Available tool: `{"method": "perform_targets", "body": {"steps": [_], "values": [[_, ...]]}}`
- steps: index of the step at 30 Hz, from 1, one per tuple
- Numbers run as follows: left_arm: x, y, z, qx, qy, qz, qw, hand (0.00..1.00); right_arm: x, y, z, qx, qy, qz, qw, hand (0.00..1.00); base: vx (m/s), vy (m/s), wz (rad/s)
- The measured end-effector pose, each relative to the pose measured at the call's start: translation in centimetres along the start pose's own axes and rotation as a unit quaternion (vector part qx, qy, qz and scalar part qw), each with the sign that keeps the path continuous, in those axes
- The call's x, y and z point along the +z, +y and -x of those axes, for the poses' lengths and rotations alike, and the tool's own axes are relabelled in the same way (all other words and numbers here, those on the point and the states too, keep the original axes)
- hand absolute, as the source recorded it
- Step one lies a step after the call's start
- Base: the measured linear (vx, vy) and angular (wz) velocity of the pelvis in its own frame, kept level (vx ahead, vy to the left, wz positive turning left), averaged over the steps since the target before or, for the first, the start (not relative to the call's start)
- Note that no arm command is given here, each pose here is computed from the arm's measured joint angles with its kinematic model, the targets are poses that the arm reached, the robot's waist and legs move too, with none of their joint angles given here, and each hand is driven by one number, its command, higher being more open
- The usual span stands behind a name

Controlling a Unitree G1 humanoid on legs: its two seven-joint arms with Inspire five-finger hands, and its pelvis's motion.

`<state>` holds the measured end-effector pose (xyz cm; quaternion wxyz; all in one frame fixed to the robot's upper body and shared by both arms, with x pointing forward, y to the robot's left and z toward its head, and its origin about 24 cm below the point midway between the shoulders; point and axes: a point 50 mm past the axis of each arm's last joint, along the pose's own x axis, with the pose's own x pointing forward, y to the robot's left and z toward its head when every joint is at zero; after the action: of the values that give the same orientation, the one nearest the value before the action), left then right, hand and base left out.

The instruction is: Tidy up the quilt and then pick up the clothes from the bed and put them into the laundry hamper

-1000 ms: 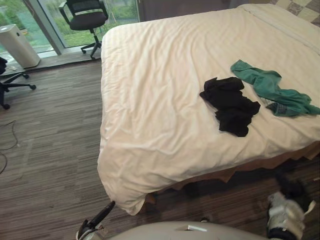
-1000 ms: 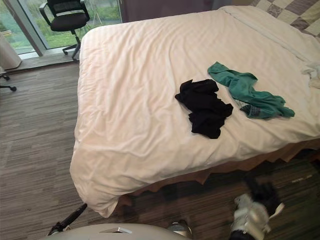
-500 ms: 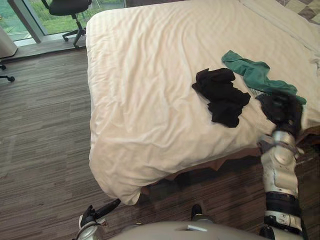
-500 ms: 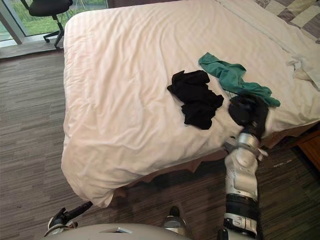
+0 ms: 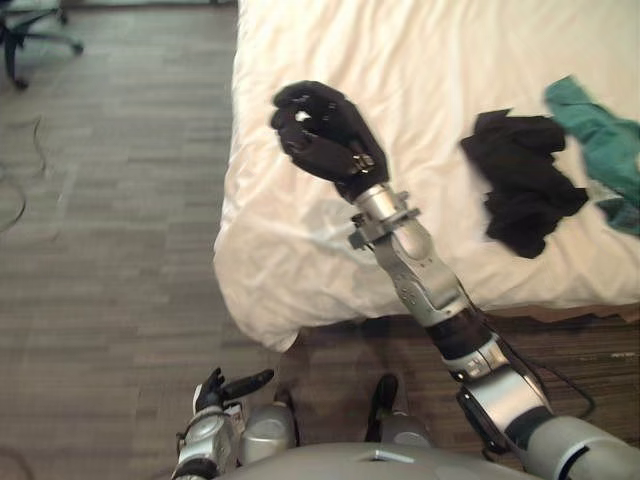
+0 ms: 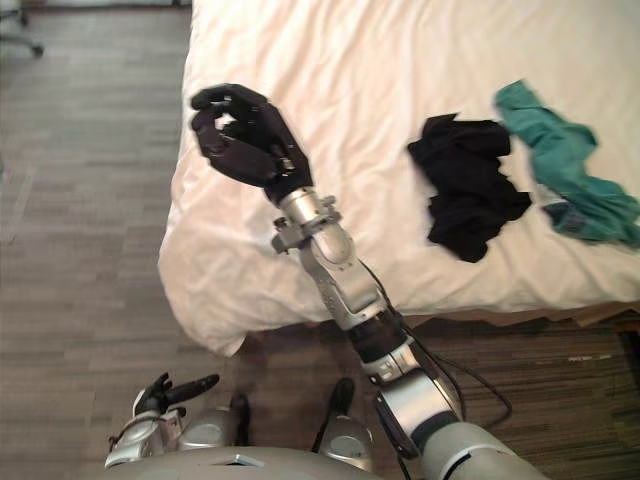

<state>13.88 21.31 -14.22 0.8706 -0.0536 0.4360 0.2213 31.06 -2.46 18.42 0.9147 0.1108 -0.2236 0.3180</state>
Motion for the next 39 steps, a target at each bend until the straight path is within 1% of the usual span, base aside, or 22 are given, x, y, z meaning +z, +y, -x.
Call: {"method": "perform_targets", "body": {"steps": [3,5,6,8,10,13,15,19,21,23,25,26,27,29,30,31,33,35,37,38,39], "values": [[1.3,-0.4,-0.3,0.000,-0.021,0.006,1.000,1.00,-1.6,0.3,-0.9,0.004,0.036,0.008,0.999,0.00,-0.11,-0.054,0.34],[1.6,-0.3,-0.3,0.004,-0.031,0.008,0.999,1.00,-3.0,-0.1,-1.1,-0.007,0.068,0.027,0.997,0.00,-0.08,-0.026,0.22],[1.6,-0.3,-0.3,0.005,-0.031,0.008,0.999,1.00,-3.4,-0.3,-1.0,-0.012,0.077,0.036,0.996,0.00,-0.07,-0.018,0.16],[1.2,-0.3,-0.3,0.004,-0.024,0.006,1.000,1.00,-5.4,-1.3,-0.2,-0.031,0.124,0.068,0.989,0.00,-0.03,-0.007,0.18],[1.2,-0.3,-0.3,0.005,-0.023,0.006,1.000,1.00,-5.1,-1.0,-0.3,-0.025,0.106,0.077,0.991,0.00,0.00,0.003,0.06],[1.5,-0.5,-0.4,0.001,-0.029,0.003,1.000,1.00,-6.1,-0.3,0.4,-0.025,0.103,0.080,0.991,0.00,0.00,0.011,-0.03],[1.8,-0.7,-0.4,-0.010,-0.040,-0.009,0.999,1.00,-6.5,0.1,0.7,-0.015,0.103,0.101,0.989,0.00,0.00,0.000,0.00],[1.9,-0.8,-0.4,-0.022,-0.043,-0.016,0.999,1.00,-7.6,1.0,1.2,0.017,0.118,0.105,0.987,0.00,0.00,-0.004,-0.14],[1.8,-0.8,-0.4,-0.026,-0.042,-0.017,0.999,1.00,-8.7,2.0,2.3,0.059,0.144,0.093,0.984,0.00,0.01,-0.019,-0.33],[1.7,-0.7,-0.4,-0.025,-0.040,-0.017,0.999,1.00,-9.8,2.5,3.6,0.082,0.167,0.083,0.979,0.00,0.00,0.044,-0.12],[1.4,-0.3,-0.2,-0.029,-0.046,-0.023,0.998,1.00,-11.3,3.8,5.5,0.128,0.209,0.061,0.968,0.00,-0.05,0.082,-0.06],[1.8,-0.3,-0.3,-0.032,-0.053,-0.030,0.998,1.00,-11.5,4.3,5.8,0.139,0.216,0.056,0.965,0.00,0.00,0.033,-0.03],[2.4,-0.4,-0.4,-0.035,-0.061,-0.040,0.997,1.00,-12.3,5.3,6.5,0.164,0.243,0.036,0.955,0.00,0.03,0.046,0.11],[2.8,-1.1,-0.4,-0.046,-0.067,-0.048,0.995,1.00,-15.1,6.7,9.2,0.184,0.340,0.015,0.922,0.00,0.02,0.035,0.16],[2.9,-1.1,-0.4,-0.047,-0.068,-0.050,0.995,1.00,-15.7,7.2,10.2,0.191,0.364,0.009,0.911,0.00,0.02,0.011,0.18],[2.8,-1.1,-0.4,-0.046,-0.068,-0.051,0.995,1.00,-16.6,8.3,11.9,0.204,0.398,-0.006,0.894,0.00,0.03,0.005,0.19],[2.5,-0.8,-0.4,-0.040,-0.061,-0.052,0.996,1.00,-16.8,10.4,13.2,0.237,0.423,-0.049,0.873,0.00,0.04,0.003,-0.01],[2.2,-0.5,-0.4,-0.033,-0.057,-0.052,0.996,1.00,-15.3,11.7,11.9,0.242,0.386,-0.107,0.884,0.00,0.00,-0.003,-0.32],[1.9,0.1,-0.4,-0.024,-0.051,-0.057,0.997,1.00,-11.1,12.8,8.2,0.243,0.274,-0.186,0.912,0.00,-0.04,-0.017,-0.42],[1.9,0.2,-0.4,-0.022,-0.050,-0.058,0.997,1.00,-10.0,12.9,7.2,0.242,0.243,-0.205,0.917,0.00,-0.06,-0.024,-0.34],[1.8,0.4,-0.4,-0.019,-0.049,-0.059,0.997,1.00,-7.8,12.8,5.5,0.232,0.184,-0.240,0.924,0.00,-0.07,-0.029,-0.21]]}}
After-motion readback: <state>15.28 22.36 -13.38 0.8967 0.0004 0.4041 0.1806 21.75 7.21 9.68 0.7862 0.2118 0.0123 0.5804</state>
